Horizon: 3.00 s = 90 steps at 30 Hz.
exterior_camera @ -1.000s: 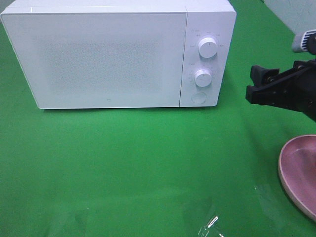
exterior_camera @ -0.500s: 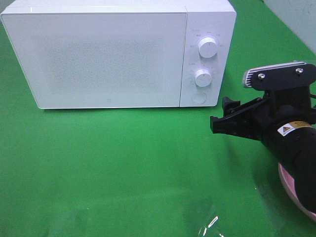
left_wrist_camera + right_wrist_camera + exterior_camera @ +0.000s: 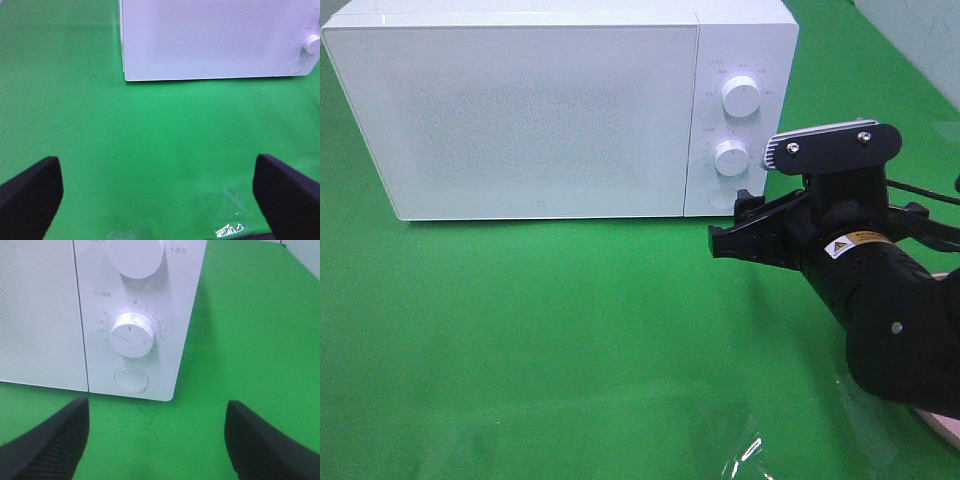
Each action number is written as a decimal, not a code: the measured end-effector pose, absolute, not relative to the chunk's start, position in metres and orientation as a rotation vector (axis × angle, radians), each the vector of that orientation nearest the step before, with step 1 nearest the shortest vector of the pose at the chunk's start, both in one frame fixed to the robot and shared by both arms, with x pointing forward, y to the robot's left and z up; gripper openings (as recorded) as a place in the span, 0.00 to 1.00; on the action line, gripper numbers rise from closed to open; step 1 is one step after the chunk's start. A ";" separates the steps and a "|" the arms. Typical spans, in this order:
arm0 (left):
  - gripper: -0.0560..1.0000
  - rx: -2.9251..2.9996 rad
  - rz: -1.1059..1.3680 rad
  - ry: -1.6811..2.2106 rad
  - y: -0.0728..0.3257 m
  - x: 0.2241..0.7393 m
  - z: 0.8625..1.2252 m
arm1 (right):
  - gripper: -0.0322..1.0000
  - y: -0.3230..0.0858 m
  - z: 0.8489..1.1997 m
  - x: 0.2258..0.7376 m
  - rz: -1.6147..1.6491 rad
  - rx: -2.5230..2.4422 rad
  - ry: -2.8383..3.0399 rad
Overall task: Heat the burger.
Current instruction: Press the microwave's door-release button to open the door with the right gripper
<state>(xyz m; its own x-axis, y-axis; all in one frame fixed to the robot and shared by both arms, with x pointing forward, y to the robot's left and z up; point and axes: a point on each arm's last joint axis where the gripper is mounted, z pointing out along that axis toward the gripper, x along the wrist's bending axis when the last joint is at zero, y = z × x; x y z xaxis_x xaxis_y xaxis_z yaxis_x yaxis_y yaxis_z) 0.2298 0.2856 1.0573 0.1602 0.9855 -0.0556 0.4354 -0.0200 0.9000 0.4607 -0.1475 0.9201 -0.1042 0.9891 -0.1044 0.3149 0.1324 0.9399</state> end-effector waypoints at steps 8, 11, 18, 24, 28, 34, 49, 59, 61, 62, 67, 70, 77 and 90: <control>0.95 1.591 0.819 1.402 0.286 0.230 1.057 | 0.74 -0.139 0.914 0.469 1.019 1.323 1.557; 0.95 1.591 0.819 1.402 0.286 0.230 1.057 | 0.74 -0.139 0.914 0.469 1.067 1.394 1.514; 0.95 1.591 0.819 1.402 0.286 0.230 1.057 | 0.67 -0.139 0.914 0.469 1.329 1.779 1.229; 0.95 1.591 0.819 1.402 0.286 0.230 1.057 | 0.53 -0.138 0.913 0.468 1.501 2.071 0.962; 0.95 1.591 0.819 1.402 0.286 0.230 1.057 | 0.33 -0.137 0.910 0.467 1.611 2.326 0.696; 0.95 1.591 0.819 1.402 0.286 0.230 1.057 | 0.09 -0.137 0.907 0.466 1.661 2.497 0.486; 0.95 1.591 0.819 1.402 0.286 0.230 1.057 | 0.04 -0.135 0.902 0.466 1.653 2.668 0.375; 0.95 1.591 0.819 1.402 0.286 0.230 1.057 | 0.04 -0.138 0.899 0.484 1.678 2.682 0.343; 0.95 1.591 0.819 1.402 0.286 0.230 1.057 | 0.04 -0.136 0.895 0.489 1.666 2.703 0.329; 0.95 1.591 0.819 1.402 0.286 0.230 1.057 | 0.04 -0.135 0.893 0.493 1.665 2.713 0.321; 0.95 1.591 0.819 1.402 0.286 0.230 1.057 | 0.04 -0.135 0.885 0.505 1.657 2.740 0.274; 0.95 1.591 0.819 1.402 0.286 0.230 1.057 | 0.04 -0.135 0.881 0.517 1.646 2.751 0.268; 0.95 1.591 0.819 1.402 0.286 0.230 1.057 | 0.04 -0.137 0.870 0.537 1.625 2.767 0.235; 0.95 1.591 0.819 1.402 0.286 0.230 1.057 | 0.04 -0.136 0.857 0.566 1.630 2.788 0.165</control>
